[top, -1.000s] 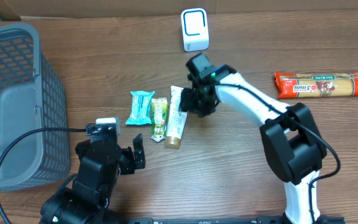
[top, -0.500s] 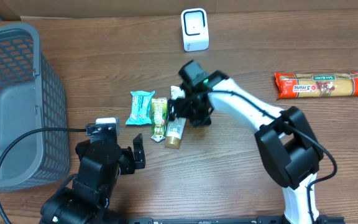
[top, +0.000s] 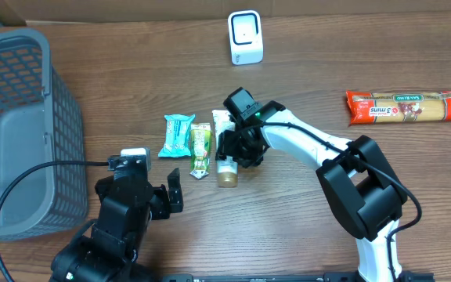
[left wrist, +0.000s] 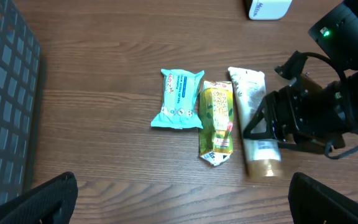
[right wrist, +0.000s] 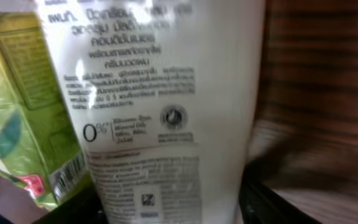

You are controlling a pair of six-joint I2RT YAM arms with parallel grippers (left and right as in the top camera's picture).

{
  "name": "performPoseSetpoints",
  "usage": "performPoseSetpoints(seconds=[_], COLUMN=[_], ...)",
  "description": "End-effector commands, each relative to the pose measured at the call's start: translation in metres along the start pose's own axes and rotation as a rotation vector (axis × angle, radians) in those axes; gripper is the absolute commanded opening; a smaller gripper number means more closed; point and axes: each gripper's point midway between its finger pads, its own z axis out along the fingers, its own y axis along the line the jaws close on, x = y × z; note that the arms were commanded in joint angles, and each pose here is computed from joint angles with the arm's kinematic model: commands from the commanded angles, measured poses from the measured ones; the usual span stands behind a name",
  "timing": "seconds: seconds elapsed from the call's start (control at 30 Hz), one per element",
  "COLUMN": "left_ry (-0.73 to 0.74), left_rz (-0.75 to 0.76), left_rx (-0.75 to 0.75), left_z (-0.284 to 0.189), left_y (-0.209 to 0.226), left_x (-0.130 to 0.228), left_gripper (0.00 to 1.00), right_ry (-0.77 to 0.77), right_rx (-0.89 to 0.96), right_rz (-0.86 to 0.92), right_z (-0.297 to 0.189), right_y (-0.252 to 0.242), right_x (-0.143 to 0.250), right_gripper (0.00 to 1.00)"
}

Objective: Scan the item barcode
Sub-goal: 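Lower the right gripper and grasp the white conditioner tube, then lift the conditioner tube and carry it toward the scanner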

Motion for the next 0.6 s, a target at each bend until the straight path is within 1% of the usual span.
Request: performPoseSetpoints(seconds=[0.0, 0.03, 0.17, 0.2, 0.27, 0.37, 0.43, 0.5, 0.57], left_ry=[-0.001, -0.001, -0.001, -0.001, -0.001, -0.001, -0.001, -0.001, -0.001], left_rz=[-0.009, -0.009, -0.009, -0.009, -0.009, -0.008, -0.009, -0.009, -0.009], left_rx=[-0.009, -0.009, -0.009, -0.009, -0.009, -0.009, -0.009, -0.009, -0.009], left_z=[0.002, 0.002, 0.002, 0.002, 0.002, 0.002, 0.002, 0.002, 0.002], left_y=[0.001, 0.001, 0.001, 0.001, 0.001, 0.001, 0.001, 0.001, 0.001], left_x=[0.001, 0.001, 0.001, 0.001, 0.001, 0.001, 0.001, 0.001, 0.001], left_gripper=[1.0, 1.0, 1.0, 1.0, 1.0, 1.0, 1.0, 1.0, 0.99], right_ry=[-0.084, -0.092, -0.097, -0.097, -0.11, -0.181, -0.229, -0.25, -0.248], right_rx=[0.119, 0.138, 0.191, 0.219, 0.294, 0.509, 0.635, 0.701, 0.71], right_rz=[0.006, -0.027, -0.309, -0.394, -0.491, -0.557, -0.574, -0.588, -0.603], right_z=[-0.016, -0.02, -0.036, -0.039, -0.042, -0.058, -0.072, -0.081, -0.083], right_y=[-0.02, -0.021, -0.02, -0.024, -0.034, -0.062, -0.078, -0.088, -0.091], right_x=[-0.014, -0.018, -0.027, -0.029, -0.035, -0.056, -0.071, -0.079, -0.083], right_gripper=[0.68, 0.7, 0.75, 0.77, 0.82, 0.93, 0.98, 0.98, 1.0])
